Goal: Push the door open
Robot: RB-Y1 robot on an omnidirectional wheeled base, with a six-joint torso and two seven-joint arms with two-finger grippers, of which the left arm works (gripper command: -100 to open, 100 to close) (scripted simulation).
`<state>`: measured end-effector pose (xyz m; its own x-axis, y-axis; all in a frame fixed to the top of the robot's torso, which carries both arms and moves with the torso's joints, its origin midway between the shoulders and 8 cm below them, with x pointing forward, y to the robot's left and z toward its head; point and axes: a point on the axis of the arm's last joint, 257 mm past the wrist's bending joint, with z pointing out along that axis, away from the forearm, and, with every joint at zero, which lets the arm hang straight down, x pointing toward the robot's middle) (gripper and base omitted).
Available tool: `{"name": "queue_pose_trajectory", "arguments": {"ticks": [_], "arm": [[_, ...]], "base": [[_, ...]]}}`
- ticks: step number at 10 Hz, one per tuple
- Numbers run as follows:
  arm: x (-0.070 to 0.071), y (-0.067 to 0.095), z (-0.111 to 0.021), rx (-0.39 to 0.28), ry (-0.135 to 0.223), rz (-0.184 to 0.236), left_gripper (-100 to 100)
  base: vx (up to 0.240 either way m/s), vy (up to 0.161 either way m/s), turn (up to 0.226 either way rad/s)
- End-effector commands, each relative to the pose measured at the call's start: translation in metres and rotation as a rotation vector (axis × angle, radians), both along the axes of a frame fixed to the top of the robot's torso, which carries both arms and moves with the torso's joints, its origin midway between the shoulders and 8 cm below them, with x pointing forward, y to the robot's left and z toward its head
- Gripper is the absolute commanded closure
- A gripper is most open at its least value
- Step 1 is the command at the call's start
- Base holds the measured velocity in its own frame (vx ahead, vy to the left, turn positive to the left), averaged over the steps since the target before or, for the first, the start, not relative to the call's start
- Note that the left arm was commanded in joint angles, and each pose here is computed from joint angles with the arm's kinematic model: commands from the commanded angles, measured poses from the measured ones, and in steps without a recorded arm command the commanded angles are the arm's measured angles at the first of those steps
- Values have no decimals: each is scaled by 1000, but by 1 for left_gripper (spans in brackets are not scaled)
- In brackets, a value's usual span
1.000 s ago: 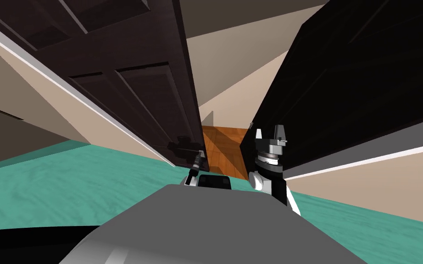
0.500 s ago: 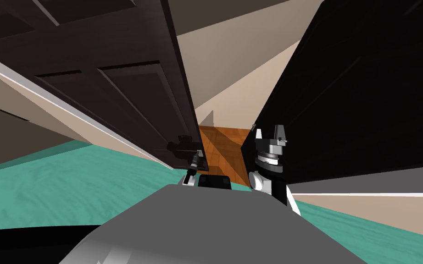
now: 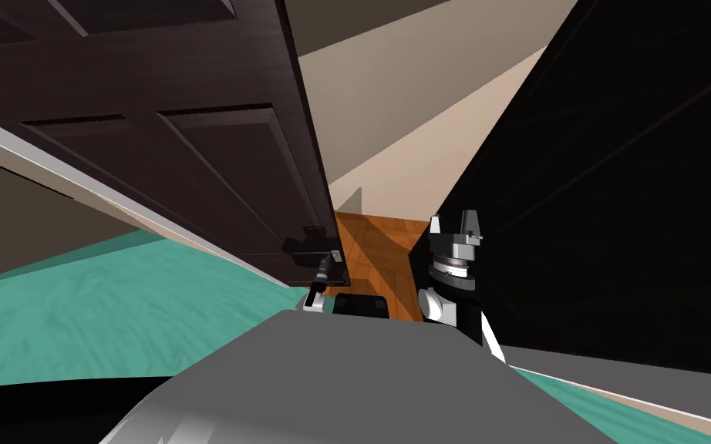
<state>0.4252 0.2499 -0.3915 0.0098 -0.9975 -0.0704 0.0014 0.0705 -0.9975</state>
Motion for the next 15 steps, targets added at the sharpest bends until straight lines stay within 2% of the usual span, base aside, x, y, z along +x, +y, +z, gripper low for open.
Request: {"name": "queue_pose_trajectory", "arguments": {"ticks": [1,4,7,8,11,15], "arm": [[-2,0,0,-8,1,3,-100],[-4,-3,0,-24,1,7,-100],[-7,-15,0,-70,1,16,-100],[-7,-12,0,-59,1,14,-100],[-6,-4,0,-46,-2,19,-100],[-5,-1,0,-46,-8,28,-100]], "base": [[-56,-57,71],[-184,-62,27],[-223,-82,45],[-106,-52,12],[166,1,-20],[200,-6,-22]]}}
